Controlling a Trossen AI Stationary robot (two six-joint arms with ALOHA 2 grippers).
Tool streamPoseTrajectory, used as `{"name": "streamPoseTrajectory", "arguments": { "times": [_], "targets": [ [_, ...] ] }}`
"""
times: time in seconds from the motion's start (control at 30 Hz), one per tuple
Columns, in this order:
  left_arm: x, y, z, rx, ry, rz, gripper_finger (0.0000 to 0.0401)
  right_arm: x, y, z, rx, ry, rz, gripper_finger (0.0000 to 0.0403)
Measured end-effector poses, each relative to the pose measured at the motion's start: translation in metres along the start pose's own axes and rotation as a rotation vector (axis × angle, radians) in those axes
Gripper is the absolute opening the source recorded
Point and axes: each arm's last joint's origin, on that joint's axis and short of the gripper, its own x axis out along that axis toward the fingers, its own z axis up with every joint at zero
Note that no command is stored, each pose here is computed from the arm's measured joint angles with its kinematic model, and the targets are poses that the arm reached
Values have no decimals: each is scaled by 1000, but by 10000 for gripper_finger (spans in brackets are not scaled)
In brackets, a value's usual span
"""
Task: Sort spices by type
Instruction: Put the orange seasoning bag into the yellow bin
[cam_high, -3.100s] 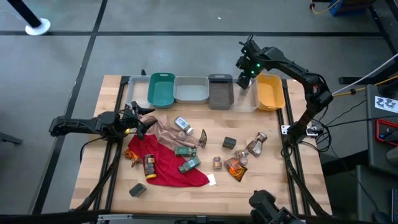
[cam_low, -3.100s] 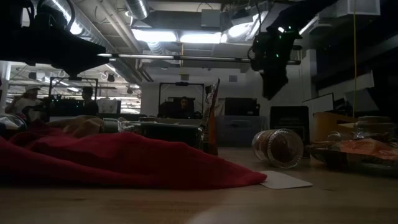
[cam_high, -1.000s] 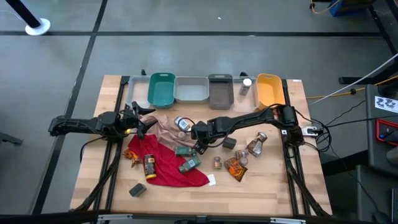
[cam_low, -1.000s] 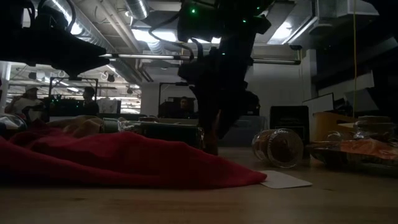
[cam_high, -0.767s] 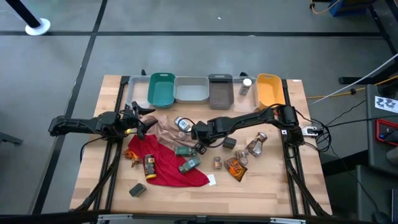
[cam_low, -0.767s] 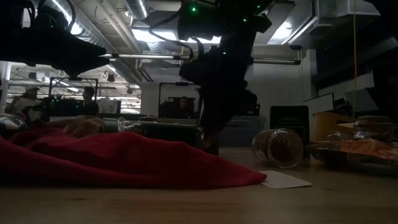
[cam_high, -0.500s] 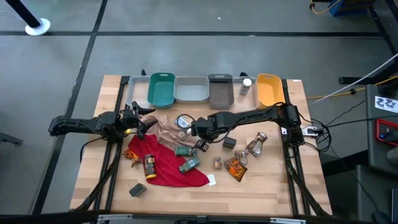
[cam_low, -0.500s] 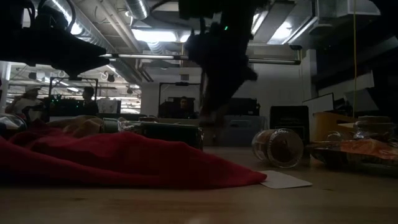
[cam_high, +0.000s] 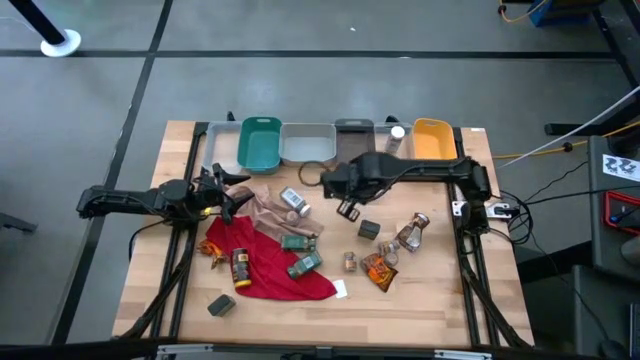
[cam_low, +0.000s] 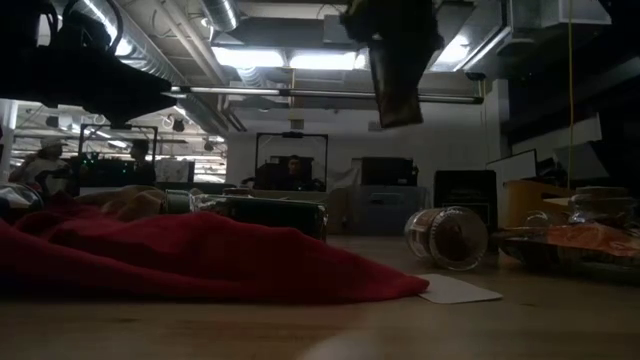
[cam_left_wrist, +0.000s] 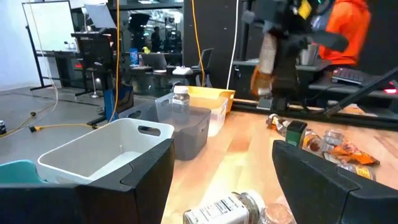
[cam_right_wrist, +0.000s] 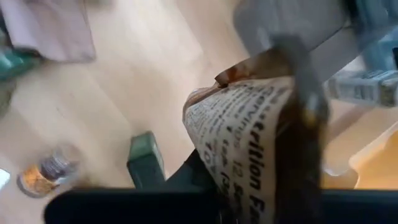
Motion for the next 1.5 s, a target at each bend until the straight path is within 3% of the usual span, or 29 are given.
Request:
{"name": "streamPoseTrajectory", "arguments": {
  "times": [0.3,0.53,0.73,1.13,1.3,1.5],
  "targets": [
    [1,-1,-2,8,20,0,255,-32,-81,-27,165,-85,-22,28],
    [1,-1,-2,11,19,0,255,-26,-148,-79,377,-107,-154,18],
    [1,-1,-2,1,19,0,255,4,-192,-94,595,-192,-176,27],
    [1,0,-2,-15,19,0,255,84,-268,-94,787,-156,-148,27],
    [1,0,-2,-9,19,0,255,108,-279,-98,836,-133,-146,19],
    [1,-1,-2,-9,18,0,255,139,-279,-93,806,-109,-140,26]
  ]
}}
